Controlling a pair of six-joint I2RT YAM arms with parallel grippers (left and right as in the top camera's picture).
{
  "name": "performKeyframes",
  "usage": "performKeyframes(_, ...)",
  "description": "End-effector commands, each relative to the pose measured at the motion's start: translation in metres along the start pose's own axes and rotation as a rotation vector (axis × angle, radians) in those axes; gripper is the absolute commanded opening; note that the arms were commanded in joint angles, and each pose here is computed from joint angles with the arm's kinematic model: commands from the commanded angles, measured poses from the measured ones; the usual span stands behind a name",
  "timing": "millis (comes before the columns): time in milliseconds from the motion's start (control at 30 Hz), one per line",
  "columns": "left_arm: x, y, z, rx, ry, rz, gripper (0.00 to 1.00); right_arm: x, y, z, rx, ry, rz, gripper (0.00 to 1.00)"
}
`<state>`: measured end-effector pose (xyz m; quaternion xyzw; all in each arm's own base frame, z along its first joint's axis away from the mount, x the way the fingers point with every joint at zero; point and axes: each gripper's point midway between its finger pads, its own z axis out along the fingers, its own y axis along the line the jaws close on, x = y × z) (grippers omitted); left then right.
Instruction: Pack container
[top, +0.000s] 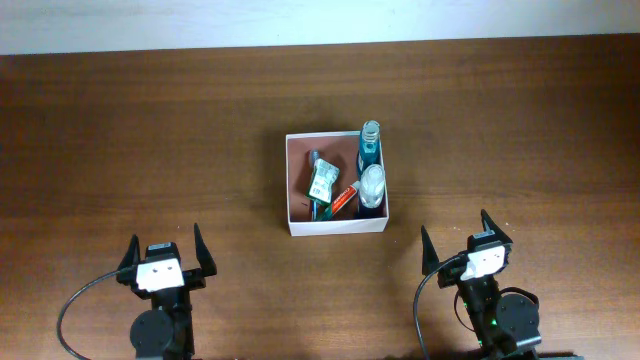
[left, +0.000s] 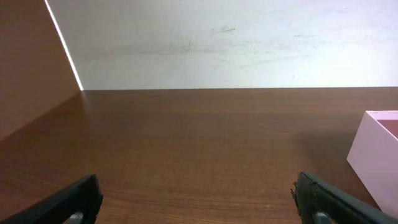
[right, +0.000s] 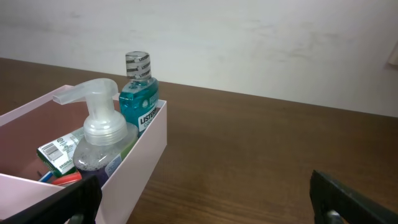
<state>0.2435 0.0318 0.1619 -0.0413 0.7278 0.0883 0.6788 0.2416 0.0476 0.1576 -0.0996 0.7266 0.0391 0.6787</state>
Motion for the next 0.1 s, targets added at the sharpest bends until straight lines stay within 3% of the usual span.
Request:
performKeyframes(0,0.0006,-0.0036,-0.0003,0.018,-0.005,0.016,0.99,0.0018,0.0002,-0.0001,0.003,0.002,0.003,0.98)
performKeyframes(67,0.0006,-0.0036,-0.0003,0.018,-0.005,0.016,1.00,0.0018,0.0002,-0.0001,0.003,0.002,0.003,0.98)
